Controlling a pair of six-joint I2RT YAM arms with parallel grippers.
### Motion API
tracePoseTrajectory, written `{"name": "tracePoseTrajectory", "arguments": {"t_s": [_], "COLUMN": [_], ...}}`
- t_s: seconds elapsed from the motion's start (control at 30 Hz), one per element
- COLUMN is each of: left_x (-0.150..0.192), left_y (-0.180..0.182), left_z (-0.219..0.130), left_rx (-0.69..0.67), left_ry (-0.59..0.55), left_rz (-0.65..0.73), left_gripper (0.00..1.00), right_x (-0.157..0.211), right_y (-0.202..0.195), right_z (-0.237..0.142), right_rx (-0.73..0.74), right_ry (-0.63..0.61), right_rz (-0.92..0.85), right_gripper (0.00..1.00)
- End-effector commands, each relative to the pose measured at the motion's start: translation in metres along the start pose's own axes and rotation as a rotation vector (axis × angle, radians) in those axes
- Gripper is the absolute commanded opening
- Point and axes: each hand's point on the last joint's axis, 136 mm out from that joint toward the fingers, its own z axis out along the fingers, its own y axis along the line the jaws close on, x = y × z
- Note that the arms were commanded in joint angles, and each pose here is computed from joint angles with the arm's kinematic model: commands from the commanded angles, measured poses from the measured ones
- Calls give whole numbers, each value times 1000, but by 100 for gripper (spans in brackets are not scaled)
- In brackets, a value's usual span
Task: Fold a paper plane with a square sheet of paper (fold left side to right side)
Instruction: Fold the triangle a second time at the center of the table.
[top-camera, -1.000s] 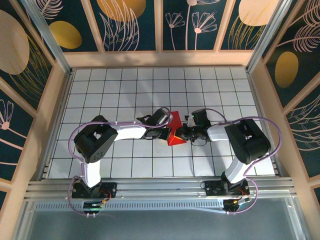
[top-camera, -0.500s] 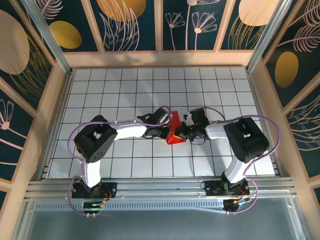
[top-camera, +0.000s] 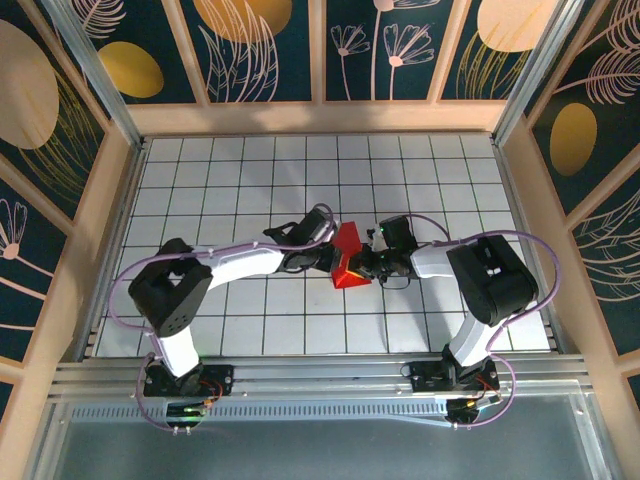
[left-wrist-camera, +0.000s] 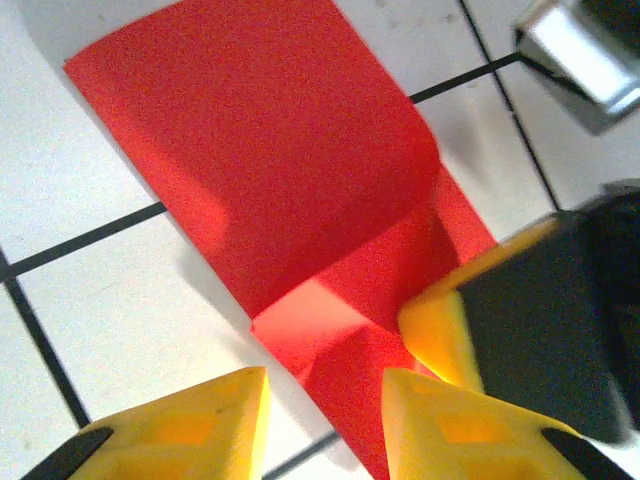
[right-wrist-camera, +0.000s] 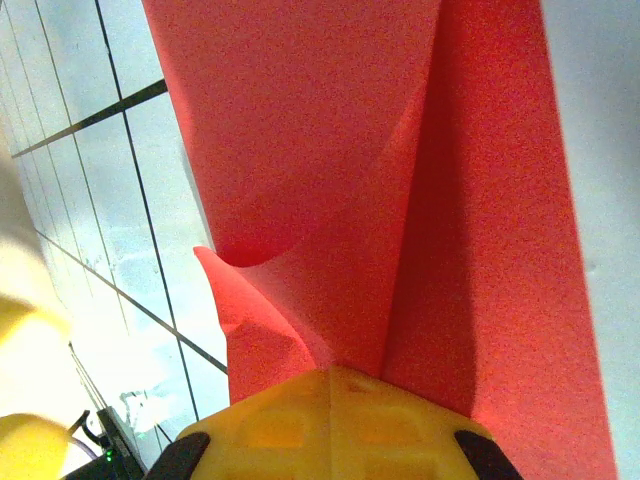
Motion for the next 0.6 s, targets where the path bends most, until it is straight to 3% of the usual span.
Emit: {"name": "tracePoseTrajectory", "arguments": {"t_s": [0.0,0.13,0.23,0.57], "left_x": [10,27,36,50], "left_y": [-12,-43,-51,-50], "left_z": [-23,-32,-31,-1], "left_rx": [100,327,395,379], "left_ry": [33,79,108,198], "left_rz": [-97,-228,-293,-324], "left_gripper": [31,22,16,3], "right_x": [13,13,13,15], "right_y": [-32,-30,-29,-32], "right_z": [6,6,6,6], "right_rx": [121,114,111,129], "right_ry": [17,17,18,26], "right_rz": [49,43,42,38], "right_gripper": [0,0,0,0]}}
